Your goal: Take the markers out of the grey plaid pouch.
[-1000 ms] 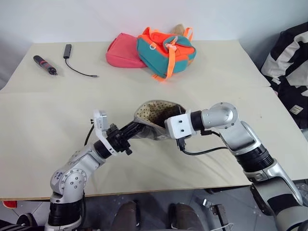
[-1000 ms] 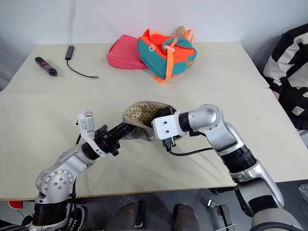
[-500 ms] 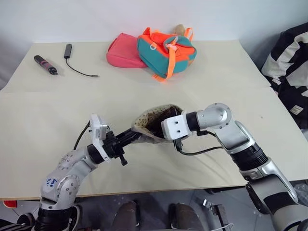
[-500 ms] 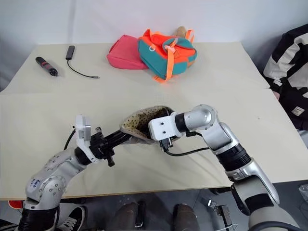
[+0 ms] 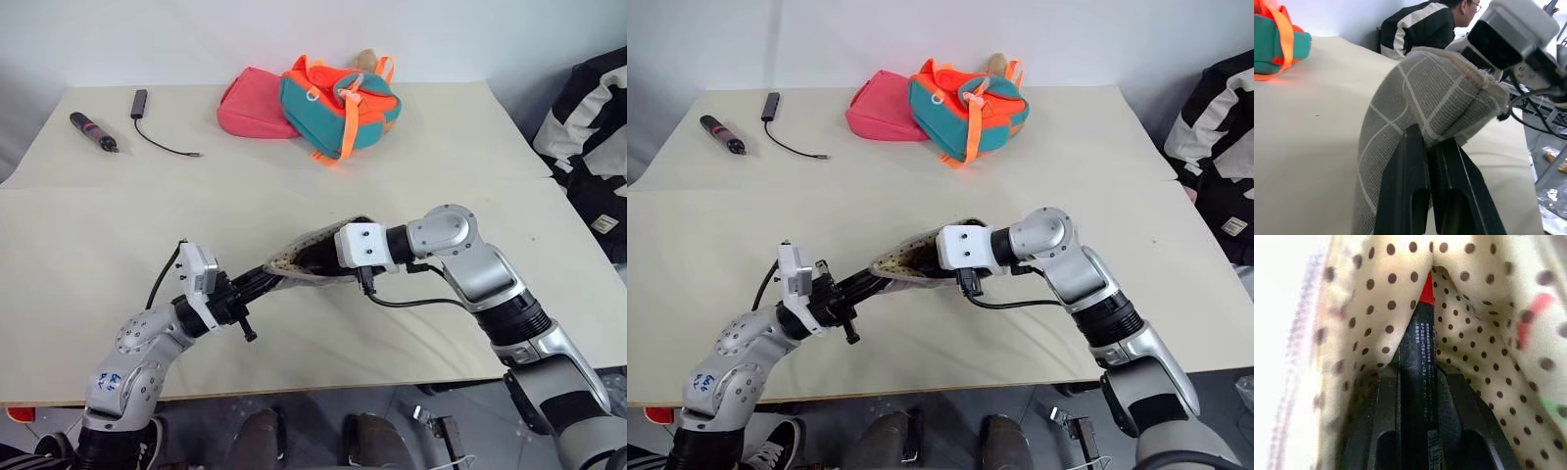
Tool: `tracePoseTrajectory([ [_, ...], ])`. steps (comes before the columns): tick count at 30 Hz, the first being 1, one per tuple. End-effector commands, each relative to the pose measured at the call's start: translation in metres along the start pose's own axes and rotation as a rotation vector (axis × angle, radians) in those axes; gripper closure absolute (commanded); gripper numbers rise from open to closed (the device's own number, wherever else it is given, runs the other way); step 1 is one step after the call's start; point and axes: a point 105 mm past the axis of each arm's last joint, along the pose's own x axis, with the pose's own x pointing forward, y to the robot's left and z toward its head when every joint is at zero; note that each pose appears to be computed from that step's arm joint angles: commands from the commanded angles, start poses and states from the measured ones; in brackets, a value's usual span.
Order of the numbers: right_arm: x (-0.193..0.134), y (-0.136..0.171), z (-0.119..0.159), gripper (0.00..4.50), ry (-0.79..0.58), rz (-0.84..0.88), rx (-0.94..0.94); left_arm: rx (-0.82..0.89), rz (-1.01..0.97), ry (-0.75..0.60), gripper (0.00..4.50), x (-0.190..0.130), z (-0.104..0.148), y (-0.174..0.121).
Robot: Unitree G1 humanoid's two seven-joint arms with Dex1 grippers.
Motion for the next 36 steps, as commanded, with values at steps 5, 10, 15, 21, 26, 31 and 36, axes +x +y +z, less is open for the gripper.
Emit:
tracePoseTrajectory([
  [5,-0.02,-0.01,0.026,3.9,-0.08,-0.055,-0.067,0.006,0.093,0.06,4.5,-0.01,-0.014,0.018],
  [10,-0.02,-0.015,0.036,3.9,-0.132,-0.08,-0.045,0.015,0.082,0.07,4.5,-0.006,-0.017,0.013],
  [15,-0.026,-0.021,0.035,3.9,-0.129,-0.105,-0.029,0.04,0.092,0.105,4.5,-0.011,-0.024,0.016],
  [21,-0.032,-0.02,0.026,3.9,-0.097,-0.114,-0.033,0.076,0.095,0.129,4.5,-0.013,-0.025,0.022],
  [26,-0.033,-0.018,0.032,3.9,-0.15,-0.125,-0.009,0.099,0.111,0.138,4.5,-0.016,-0.026,0.026],
  [31,-0.033,-0.02,0.035,3.9,-0.172,-0.132,0.009,0.111,0.131,0.124,4.5,-0.015,-0.025,0.027],
  [36,-0.023,-0.016,0.031,3.9,-0.163,-0.115,0.006,0.089,0.127,0.109,4.5,-0.013,-0.025,0.024],
])
